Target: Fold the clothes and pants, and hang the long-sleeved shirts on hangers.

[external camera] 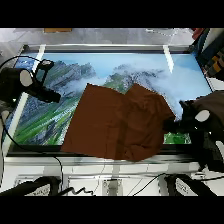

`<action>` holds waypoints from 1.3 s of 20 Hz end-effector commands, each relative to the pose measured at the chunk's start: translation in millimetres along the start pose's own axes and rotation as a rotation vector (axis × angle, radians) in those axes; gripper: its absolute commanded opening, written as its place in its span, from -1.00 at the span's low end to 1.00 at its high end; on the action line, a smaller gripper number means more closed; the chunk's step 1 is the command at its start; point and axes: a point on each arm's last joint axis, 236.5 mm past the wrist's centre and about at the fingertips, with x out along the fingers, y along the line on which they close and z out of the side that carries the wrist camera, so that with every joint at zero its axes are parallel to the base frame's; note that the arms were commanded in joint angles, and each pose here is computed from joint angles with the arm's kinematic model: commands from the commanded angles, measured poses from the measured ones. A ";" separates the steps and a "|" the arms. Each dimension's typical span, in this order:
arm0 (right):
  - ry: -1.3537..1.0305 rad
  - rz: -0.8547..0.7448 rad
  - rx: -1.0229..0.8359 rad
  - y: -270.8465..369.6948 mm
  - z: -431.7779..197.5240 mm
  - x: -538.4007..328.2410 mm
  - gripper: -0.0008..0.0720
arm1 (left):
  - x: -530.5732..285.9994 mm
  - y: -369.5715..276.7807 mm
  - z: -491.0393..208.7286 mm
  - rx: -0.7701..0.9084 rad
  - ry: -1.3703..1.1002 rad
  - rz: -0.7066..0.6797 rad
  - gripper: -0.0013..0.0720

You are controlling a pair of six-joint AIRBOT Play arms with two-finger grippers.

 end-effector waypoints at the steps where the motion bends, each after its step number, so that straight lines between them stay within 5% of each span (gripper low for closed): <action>1: -0.377 0.002 -0.091 52.1 98.5 -26.9 -0.95 | 0.4 0.9 -4.6 -0.001 0.019 0.001 -0.54; 2: -0.434 0.001 -0.074 56.8 114.3 -30.3 -0.95 | 2.4 6.7 -8.1 -0.009 0.031 0.011 -0.34; 5: -0.392 -0.005 -0.045 53.3 117.2 -11.9 -0.95 | 25.9 22.4 -46.8 -0.093 0.141 -0.020 -0.36; 8: -0.311 -0.017 -0.039 47.7 103.6 5.6 -0.95 | 56.2 -10.1 -94.1 -0.236 0.219 -0.302 -0.36; 9: -0.314 -0.018 -0.046 47.6 104.3 6.0 -0.95 | 60.7 -29.3 -103.7 -0.296 0.219 -0.435 -0.23; 11: -0.327 -0.019 -0.054 47.9 107.5 4.6 -0.95 | 66.0 -56.7 -121.3 -0.419 0.234 -0.612 0.61; 12: -0.329 -0.019 -0.054 47.9 107.8 4.5 -0.95 | 70.8 -64.6 -134.6 -0.453 0.267 -0.642 0.80; 22: -0.308 -0.014 -0.049 48.8 103.0 5.9 -0.95 | 94.0 -111.1 -224.6 -0.419 0.471 -0.708 0.76; 25: -0.286 -0.015 -0.049 48.5 98.2 7.4 -0.95 | 96.5 -106.1 -239.7 -0.385 0.511 -0.672 0.32; 26: -0.285 -0.015 -0.049 48.5 97.9 7.5 -0.95 | 98.2 -107.6 -242.0 -0.389 0.513 -0.670 0.32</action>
